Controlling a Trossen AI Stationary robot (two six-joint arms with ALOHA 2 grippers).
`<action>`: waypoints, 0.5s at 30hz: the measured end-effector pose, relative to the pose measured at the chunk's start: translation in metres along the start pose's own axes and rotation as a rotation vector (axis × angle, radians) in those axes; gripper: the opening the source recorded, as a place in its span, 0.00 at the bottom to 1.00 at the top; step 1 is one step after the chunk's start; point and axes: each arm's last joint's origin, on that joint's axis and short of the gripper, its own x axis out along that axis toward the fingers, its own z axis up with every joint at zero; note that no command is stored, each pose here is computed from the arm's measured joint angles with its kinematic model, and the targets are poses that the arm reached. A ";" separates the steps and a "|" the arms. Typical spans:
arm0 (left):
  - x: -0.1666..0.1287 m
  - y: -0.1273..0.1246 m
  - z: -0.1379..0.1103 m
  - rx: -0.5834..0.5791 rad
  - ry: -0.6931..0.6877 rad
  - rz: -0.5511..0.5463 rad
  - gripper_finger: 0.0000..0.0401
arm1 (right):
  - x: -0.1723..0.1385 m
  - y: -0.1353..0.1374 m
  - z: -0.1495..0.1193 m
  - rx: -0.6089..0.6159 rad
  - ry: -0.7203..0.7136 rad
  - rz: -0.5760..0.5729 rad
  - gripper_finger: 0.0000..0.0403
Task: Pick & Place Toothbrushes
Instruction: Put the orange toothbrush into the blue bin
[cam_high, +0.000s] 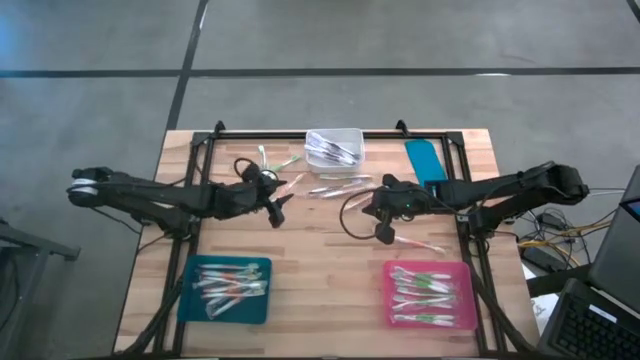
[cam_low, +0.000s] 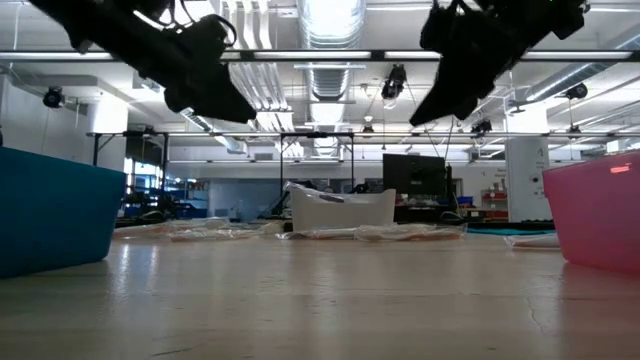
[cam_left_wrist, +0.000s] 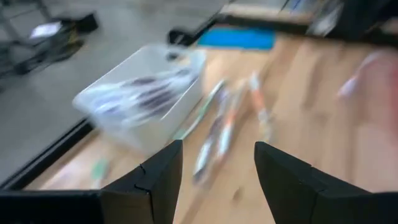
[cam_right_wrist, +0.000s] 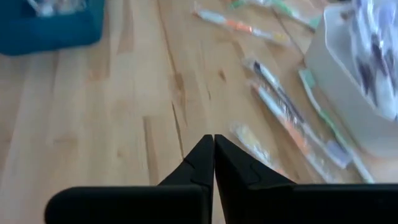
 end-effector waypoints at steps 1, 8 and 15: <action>-0.001 0.001 0.002 0.017 0.039 0.023 0.51 | 0.002 -0.001 -0.004 0.001 0.010 -0.007 0.02; -0.014 0.006 0.015 0.013 0.289 0.098 0.51 | 0.009 -0.004 -0.017 0.007 -0.021 -0.029 0.02; -0.031 0.017 0.006 -0.044 0.526 0.223 0.51 | 0.010 -0.002 -0.012 -0.001 -0.116 -0.012 0.02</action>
